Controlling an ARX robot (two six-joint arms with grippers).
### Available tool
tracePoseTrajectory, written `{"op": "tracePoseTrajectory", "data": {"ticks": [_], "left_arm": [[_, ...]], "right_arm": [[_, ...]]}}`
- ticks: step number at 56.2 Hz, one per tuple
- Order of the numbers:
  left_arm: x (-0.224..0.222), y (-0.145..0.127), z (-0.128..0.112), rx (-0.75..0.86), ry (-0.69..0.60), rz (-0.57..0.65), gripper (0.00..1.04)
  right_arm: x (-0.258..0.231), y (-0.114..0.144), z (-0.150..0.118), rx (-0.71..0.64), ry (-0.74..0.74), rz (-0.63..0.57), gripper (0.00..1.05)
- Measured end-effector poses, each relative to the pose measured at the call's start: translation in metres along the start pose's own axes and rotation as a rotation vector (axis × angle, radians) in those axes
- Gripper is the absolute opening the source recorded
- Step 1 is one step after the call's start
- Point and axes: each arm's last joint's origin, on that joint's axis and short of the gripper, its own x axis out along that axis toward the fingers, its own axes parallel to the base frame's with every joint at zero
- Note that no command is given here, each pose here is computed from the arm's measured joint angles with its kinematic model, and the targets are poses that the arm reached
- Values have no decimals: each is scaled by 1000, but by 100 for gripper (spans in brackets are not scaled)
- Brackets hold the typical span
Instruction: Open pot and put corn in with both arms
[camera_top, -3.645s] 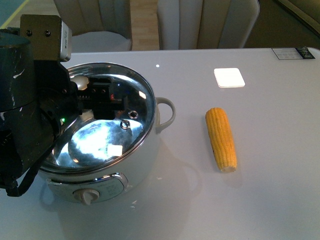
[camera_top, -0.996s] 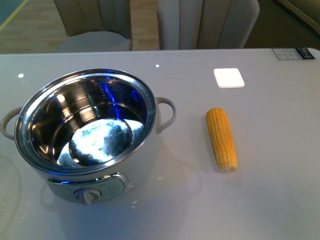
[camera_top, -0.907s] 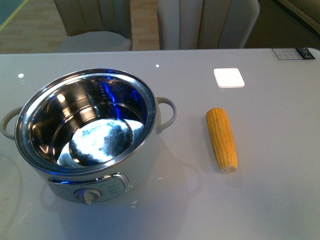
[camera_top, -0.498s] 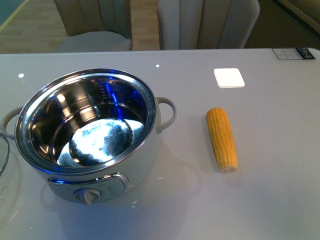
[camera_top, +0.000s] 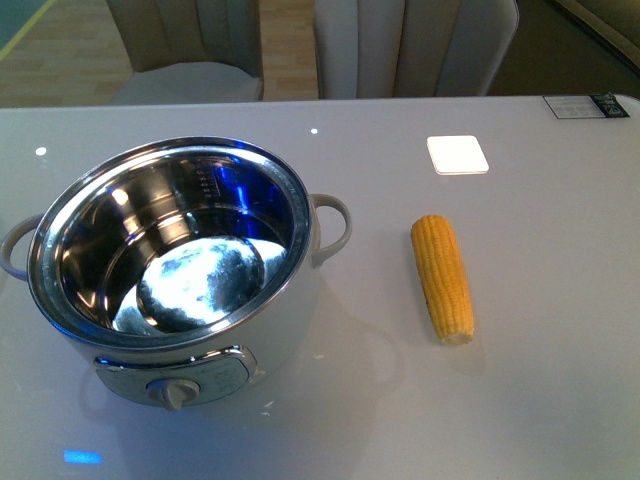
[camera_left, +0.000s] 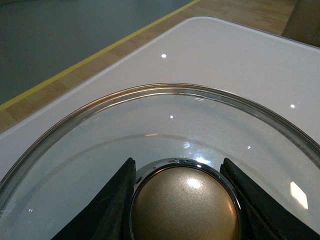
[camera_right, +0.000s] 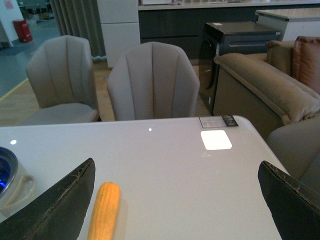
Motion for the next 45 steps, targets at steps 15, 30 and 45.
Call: {"op": "tracePoseTrajectory", "data": {"ticks": [15, 30, 45], "left_arm": [[-5, 4, -20, 29, 34, 11, 43], [-4, 4, -22, 28, 29, 10, 43], [-5, 3, -20, 23, 26, 10, 76]], "right_arm": [[0, 0, 0, 0, 0, 0, 96], [0, 0, 0, 0, 0, 0, 96], [0, 0, 0, 0, 0, 0, 96]]}}
